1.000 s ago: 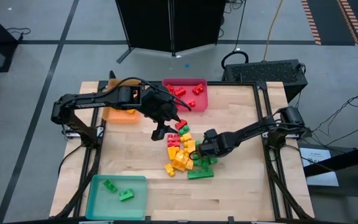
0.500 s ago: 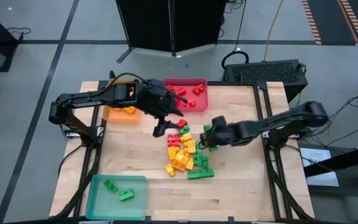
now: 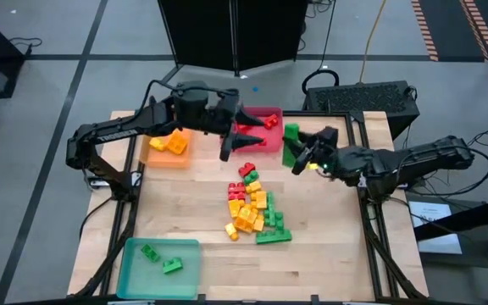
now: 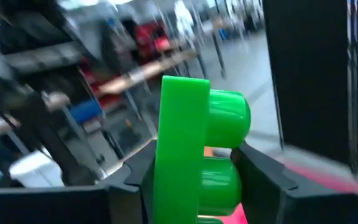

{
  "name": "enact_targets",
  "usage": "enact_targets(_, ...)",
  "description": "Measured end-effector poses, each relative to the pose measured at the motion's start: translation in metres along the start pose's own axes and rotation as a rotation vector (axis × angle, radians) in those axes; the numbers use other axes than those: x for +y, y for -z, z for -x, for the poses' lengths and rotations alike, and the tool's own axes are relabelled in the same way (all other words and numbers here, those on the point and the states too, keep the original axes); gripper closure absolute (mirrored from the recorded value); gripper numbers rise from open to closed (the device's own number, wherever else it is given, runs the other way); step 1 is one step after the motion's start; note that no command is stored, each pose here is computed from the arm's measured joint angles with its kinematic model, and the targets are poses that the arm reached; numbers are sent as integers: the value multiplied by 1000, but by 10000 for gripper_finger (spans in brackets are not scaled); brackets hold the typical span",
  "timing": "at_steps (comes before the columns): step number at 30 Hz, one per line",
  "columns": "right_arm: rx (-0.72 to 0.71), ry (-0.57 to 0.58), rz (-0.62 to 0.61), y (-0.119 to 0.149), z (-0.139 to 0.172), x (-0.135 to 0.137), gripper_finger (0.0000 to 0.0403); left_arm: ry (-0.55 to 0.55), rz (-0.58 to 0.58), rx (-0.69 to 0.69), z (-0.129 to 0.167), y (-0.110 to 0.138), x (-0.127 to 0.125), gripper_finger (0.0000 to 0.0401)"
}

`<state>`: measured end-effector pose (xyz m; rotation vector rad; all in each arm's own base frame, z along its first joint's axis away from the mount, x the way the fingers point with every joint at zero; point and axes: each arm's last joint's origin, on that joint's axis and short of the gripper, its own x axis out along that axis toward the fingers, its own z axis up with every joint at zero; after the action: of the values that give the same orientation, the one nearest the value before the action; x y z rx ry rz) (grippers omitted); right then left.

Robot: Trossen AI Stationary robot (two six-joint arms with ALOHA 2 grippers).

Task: Sort blocks
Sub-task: Put the green game piece into the blue bin

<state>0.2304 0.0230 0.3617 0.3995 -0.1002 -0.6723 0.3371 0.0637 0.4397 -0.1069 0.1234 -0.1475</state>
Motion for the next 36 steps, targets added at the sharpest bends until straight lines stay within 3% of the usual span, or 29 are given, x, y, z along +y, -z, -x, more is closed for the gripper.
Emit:
enact_targets(7, -232, -148, 86, -32, 5, 12, 250, 90, 36, -89, -3, -1, 3, 157)
enact_targets(10, -264, -166, 99, -35, 6, 13, 250, 144, 43, -68, -7, 3, 4, 157)
enact_targets(15, -279, -256, 96, -35, 1, 15, 250, 147, 81, -38, -18, 12, 9, 157)
enact_targets(36, -277, -222, 117, -31, -12, 12, 250, 121, 108, -42, -50, 33, 24, 157)
